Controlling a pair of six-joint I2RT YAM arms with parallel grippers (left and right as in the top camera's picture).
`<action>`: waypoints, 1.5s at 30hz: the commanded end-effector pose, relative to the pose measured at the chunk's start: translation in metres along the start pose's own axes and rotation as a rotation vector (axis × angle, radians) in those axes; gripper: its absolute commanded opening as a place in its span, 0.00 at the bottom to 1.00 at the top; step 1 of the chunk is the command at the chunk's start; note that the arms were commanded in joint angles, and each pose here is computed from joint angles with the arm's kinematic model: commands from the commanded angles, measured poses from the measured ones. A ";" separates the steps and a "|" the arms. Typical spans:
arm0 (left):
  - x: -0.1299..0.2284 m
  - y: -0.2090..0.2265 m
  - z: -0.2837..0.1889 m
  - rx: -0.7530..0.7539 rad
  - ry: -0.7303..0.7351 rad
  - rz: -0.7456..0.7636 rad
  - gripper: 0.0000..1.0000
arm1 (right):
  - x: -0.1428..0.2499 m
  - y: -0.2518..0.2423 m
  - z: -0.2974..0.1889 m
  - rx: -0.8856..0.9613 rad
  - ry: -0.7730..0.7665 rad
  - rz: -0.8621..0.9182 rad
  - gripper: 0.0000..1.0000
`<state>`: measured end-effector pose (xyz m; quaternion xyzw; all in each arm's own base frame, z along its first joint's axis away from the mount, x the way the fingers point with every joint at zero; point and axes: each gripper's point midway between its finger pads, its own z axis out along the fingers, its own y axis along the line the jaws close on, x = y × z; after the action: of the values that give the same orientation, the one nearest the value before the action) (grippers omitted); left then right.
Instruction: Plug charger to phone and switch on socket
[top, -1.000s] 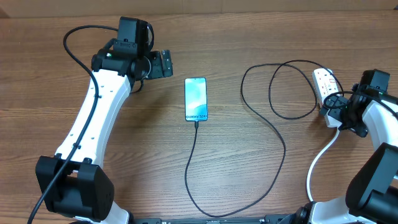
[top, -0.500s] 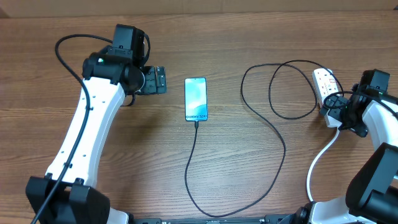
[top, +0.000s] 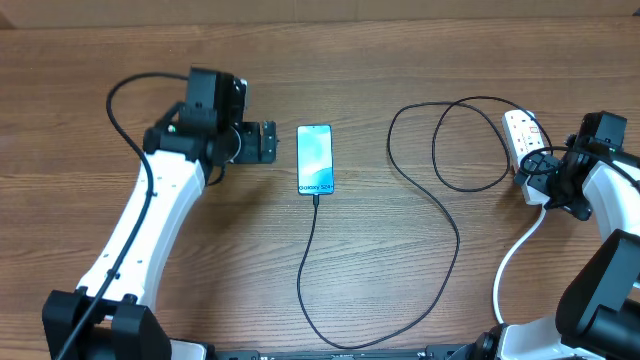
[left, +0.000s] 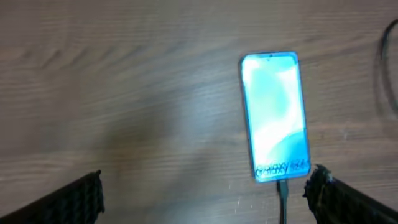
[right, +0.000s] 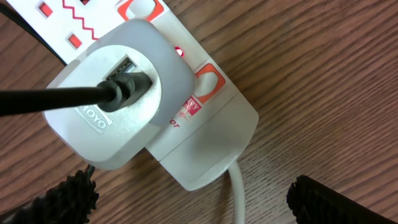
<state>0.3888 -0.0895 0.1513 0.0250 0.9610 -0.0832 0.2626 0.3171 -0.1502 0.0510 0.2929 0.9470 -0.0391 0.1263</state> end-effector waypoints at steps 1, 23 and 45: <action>0.008 -0.011 0.003 0.085 -0.048 0.050 1.00 | -0.011 -0.001 -0.010 0.003 -0.042 0.001 1.00; 0.029 -0.034 0.004 0.292 -0.468 0.151 1.00 | -0.011 -0.001 -0.010 0.003 -0.042 0.001 1.00; 0.059 -0.029 -0.002 0.302 -0.559 0.165 1.00 | -0.011 -0.001 -0.010 0.003 -0.043 0.001 1.00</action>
<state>0.3421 -0.1187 0.1276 0.1097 0.8294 -0.2073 0.5070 0.3171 -0.1502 0.0510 0.2927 0.9470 -0.0392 0.1263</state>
